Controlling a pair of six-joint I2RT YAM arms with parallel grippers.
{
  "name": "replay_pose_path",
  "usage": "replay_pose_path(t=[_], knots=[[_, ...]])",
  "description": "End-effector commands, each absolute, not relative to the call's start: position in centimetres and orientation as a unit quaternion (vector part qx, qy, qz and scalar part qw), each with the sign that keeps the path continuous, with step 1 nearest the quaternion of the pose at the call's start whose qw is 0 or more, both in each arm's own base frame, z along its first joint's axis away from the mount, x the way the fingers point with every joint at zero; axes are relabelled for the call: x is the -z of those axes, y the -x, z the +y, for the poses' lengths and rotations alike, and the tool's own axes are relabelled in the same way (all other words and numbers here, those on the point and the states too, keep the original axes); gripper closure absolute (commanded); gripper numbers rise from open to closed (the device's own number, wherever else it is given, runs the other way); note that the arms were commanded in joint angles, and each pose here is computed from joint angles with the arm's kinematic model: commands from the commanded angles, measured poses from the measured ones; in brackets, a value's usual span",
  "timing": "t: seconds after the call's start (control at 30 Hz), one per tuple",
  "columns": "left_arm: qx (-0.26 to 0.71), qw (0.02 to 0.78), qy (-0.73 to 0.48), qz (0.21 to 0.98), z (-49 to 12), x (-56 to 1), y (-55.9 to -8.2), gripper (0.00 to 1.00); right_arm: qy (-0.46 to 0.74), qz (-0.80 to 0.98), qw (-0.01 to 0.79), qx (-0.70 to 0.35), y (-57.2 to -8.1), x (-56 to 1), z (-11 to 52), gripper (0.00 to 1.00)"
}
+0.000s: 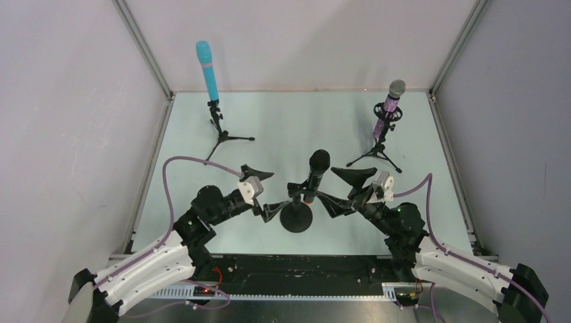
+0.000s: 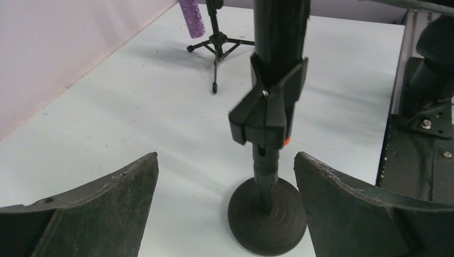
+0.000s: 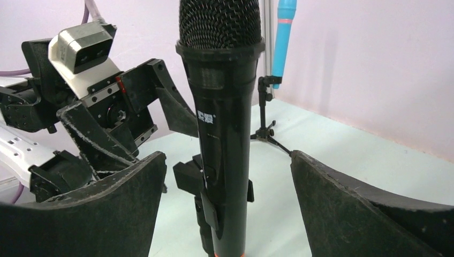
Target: Attach the microphones to the stand
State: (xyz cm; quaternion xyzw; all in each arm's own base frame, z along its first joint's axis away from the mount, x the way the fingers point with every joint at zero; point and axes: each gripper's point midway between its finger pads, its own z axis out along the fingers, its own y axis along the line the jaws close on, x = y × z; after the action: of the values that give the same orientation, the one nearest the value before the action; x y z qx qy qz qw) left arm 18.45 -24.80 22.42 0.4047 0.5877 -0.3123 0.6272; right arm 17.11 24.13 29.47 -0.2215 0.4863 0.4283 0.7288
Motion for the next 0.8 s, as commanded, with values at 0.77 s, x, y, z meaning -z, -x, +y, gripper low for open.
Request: replay_pose_path(t=[0.77], knots=[[0.391,0.58,-0.479,0.53,-28.4,-19.5,-17.6,0.07,0.187,0.498,0.728,-0.432,-17.4,-28.2,23.3,0.11]])
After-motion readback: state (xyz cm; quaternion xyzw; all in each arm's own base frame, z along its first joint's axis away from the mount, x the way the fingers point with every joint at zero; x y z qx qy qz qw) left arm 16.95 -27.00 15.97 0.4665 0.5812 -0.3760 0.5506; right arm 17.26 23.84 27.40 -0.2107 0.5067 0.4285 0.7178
